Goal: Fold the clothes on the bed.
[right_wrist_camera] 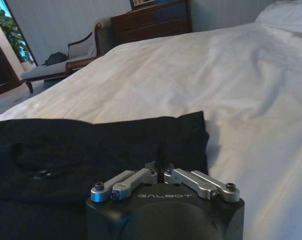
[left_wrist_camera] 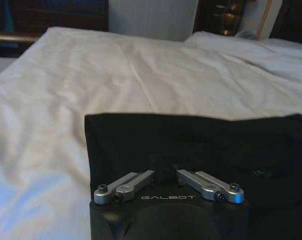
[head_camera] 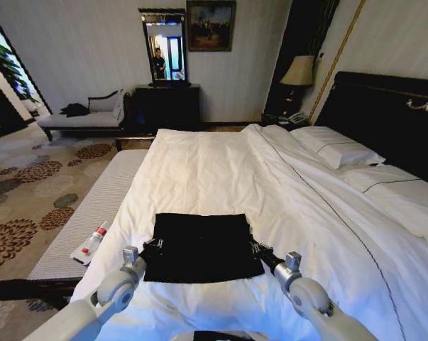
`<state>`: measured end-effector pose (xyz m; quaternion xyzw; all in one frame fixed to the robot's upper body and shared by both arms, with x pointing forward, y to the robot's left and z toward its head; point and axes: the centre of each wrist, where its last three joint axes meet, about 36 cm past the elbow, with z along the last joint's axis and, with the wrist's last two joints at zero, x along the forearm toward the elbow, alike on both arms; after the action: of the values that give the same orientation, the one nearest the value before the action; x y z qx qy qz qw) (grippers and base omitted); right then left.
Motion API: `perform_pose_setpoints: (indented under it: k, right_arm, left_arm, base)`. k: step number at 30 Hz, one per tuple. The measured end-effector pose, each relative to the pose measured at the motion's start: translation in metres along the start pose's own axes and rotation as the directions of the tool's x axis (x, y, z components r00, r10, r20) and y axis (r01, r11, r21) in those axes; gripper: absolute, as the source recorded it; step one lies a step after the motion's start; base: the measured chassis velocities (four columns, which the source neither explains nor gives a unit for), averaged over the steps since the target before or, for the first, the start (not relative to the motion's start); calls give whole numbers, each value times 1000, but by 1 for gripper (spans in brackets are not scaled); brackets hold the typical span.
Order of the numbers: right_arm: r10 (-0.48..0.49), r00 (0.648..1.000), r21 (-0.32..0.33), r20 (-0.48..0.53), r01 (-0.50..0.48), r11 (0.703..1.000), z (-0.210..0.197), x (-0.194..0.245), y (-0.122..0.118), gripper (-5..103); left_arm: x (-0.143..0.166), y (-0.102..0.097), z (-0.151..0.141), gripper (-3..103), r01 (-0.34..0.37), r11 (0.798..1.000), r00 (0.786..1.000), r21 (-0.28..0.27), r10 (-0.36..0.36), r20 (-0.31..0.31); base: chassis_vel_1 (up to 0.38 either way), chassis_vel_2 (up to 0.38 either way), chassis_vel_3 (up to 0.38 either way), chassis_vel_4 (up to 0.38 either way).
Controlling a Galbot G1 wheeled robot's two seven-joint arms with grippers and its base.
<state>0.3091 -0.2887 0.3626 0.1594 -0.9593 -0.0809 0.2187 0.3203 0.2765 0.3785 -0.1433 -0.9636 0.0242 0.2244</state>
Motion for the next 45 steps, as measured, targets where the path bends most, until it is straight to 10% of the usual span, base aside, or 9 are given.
perform_pose_setpoints:
  k: [13,26,35,45]
  right_arm:
    - [-11,1000,16,-25,11,1000,13,7,1,-1]
    - [6,1000,-3,13,-6,1000,-10,54,-9,47]
    - [11,997,-141,77,0,990,-71,26,-29,84]
    - [17,998,-163,68,-6,987,-90,7,-36,100]
  left_arm:
    - [6,1,17,-2,59,998,997,-19,-60,-47]
    - [27,14,-5,46,84,994,996,-68,-87,-37]
    - [3,41,-37,84,150,988,988,20,-151,25]
    - [-71,80,-64,103,175,969,983,174,-182,25]
  base:
    - [0,0,0,0]
    - [0,0,0,0]
    - [0,0,0,0]
    - [0,0,0,0]
